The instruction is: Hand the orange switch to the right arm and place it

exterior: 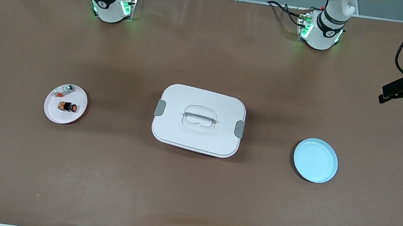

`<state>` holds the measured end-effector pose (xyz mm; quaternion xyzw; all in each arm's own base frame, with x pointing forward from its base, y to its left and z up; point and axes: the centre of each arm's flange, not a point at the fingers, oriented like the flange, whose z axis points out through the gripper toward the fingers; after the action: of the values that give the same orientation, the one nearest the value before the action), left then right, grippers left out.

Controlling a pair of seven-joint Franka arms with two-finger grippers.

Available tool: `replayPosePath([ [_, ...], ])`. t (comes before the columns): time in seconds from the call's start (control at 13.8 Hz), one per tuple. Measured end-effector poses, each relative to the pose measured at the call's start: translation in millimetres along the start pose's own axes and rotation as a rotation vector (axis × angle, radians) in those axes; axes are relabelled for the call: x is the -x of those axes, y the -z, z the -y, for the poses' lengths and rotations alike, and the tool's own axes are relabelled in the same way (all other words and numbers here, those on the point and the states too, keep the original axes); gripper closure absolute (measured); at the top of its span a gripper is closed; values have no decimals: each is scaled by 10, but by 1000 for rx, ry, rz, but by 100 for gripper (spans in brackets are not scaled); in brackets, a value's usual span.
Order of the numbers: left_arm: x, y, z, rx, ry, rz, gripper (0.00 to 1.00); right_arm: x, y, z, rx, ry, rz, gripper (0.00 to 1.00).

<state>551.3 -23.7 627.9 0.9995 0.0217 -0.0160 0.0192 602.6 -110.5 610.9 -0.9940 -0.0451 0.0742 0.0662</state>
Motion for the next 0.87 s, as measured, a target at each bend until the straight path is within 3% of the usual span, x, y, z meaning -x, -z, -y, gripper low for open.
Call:
replayPosePath([
  [0.29, 0, 2, 4, 0, 1, 0, 0, -79, 8, 250, 7, -50, -19, 0],
  [0.58, 0, 2, 5, 0, 1, 0, 0, -109, 55, 789, 86, -75, -20, 0],
  [0.87, -1, 4, 8, 0, 1, -1, 0, 21, 86, 804, 94, -81, -26, 0],
])
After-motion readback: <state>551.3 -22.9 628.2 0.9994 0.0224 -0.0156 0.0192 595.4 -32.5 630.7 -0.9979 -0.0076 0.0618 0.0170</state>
